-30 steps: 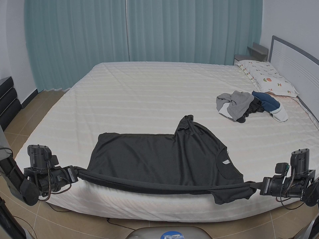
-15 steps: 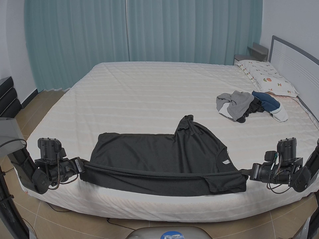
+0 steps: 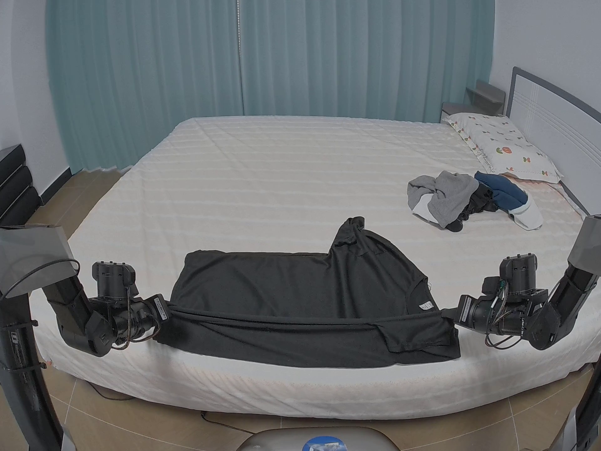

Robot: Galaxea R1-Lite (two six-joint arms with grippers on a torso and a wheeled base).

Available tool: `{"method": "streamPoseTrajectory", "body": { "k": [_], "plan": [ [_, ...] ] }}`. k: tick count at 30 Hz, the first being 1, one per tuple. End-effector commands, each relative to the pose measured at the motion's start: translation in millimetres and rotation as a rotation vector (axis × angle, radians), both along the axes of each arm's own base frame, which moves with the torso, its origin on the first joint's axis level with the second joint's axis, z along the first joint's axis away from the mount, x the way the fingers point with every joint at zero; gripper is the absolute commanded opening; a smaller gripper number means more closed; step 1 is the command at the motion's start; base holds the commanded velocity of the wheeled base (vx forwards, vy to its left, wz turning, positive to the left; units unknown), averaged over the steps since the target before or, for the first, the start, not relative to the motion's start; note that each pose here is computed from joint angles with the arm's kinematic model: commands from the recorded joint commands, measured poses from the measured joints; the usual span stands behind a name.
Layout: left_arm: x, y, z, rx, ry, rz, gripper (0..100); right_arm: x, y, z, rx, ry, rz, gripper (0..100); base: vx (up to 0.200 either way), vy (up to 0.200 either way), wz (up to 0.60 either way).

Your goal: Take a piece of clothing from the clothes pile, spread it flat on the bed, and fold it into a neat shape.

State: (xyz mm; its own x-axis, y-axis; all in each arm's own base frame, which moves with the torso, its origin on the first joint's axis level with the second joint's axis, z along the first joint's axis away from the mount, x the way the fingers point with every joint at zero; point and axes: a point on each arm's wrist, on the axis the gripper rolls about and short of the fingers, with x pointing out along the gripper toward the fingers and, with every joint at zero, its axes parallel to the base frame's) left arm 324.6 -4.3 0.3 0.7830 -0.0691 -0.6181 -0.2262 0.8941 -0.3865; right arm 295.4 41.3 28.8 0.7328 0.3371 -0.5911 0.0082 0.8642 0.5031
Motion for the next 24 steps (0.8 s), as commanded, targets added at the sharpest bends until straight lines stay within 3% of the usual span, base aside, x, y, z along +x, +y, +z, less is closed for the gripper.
{"method": "streamPoseTrajectory", "body": {
  "k": [1,15,16,17,18,24],
  "plan": [
    [4,0,-9,-0.005,0.018,0.005,0,5,-1,-9,0.003,0.014,-0.012,0,0.000,0.000,0.00],
    [4,-7,-5,-0.014,0.007,-0.006,0,7,-9,-20,0.011,0.044,-0.038,0,0.000,0.000,0.00],
    [5,-7,-5,-0.015,0.006,-0.005,100,7,-9,-21,0.011,0.050,-0.035,0,0.000,0.000,0.00],
    [5,-7,-5,-0.015,0.006,-0.005,100,7,-9,-21,0.011,0.050,-0.035,0,0.000,0.000,0.00],
    [8,-7,-8,-0.019,0.007,-0.002,100,9,-8,-26,0.011,0.050,-0.033,100,0.000,0.000,0.00],
    [15,-8,-9,-0.055,-0.003,0.023,100,13,-8,-34,0.055,0.012,-0.064,100,0.000,0.000,0.00]
  ]
}}
